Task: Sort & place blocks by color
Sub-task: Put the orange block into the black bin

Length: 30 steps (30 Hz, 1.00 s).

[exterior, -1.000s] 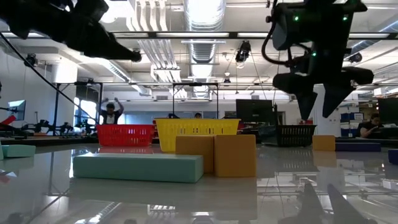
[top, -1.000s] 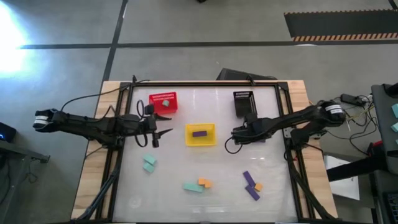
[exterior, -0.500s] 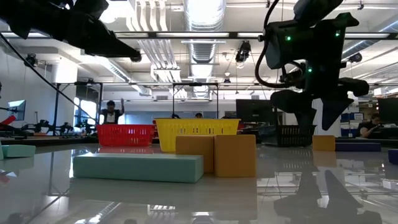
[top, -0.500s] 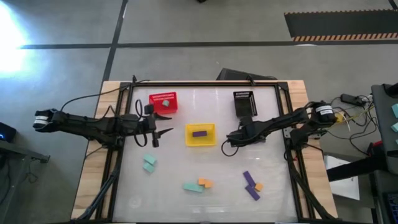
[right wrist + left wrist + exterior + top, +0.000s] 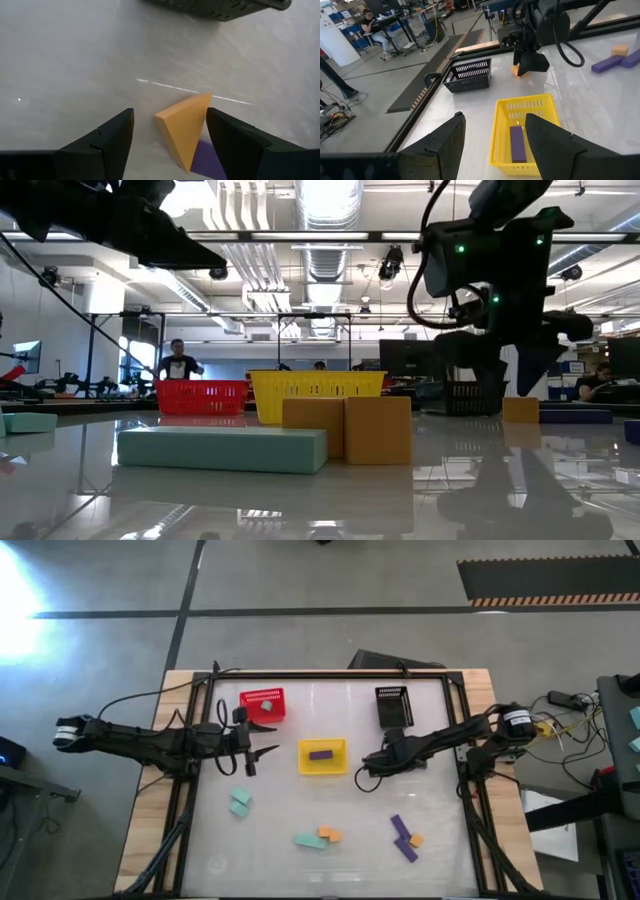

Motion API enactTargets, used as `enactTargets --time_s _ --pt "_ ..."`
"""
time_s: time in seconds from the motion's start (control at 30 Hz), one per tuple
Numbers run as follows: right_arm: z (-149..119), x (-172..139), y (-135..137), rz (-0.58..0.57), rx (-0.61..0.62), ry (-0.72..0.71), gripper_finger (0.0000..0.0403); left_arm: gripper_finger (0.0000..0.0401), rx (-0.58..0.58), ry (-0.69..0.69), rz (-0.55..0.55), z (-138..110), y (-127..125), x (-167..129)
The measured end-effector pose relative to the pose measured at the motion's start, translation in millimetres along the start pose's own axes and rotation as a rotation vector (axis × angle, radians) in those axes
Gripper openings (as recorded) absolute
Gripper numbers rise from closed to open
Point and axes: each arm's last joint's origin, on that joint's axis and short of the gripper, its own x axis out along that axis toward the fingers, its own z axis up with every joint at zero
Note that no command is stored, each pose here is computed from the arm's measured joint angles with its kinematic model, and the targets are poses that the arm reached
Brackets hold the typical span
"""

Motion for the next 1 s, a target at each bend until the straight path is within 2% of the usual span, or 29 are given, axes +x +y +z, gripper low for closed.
enactTargets --time_s 0.2,0.37,0.7,1.0 --pt "-2.5 7.4 3.4 -0.024 0.003 0.012 0.0239 0.0191 0.001 0.004 -0.001 -0.4 -0.1 0.2" --pt "-2.5 8.3 5.7 -0.009 -0.002 0.009 0.0219 0.0191 0.001 0.003 -0.001 -0.4 -0.2 0.3" --pt "-1.1 6.0 6.8 0.019 0.026 -0.004 0.0113 0.0191 0.001 0.003 -0.001 -0.3 -0.2 0.4" --pt "3.5 0.2 5.6 0.041 0.025 0.004 0.0112 0.0191 0.000 0.001 -0.001 -0.2 -0.2 0.4"
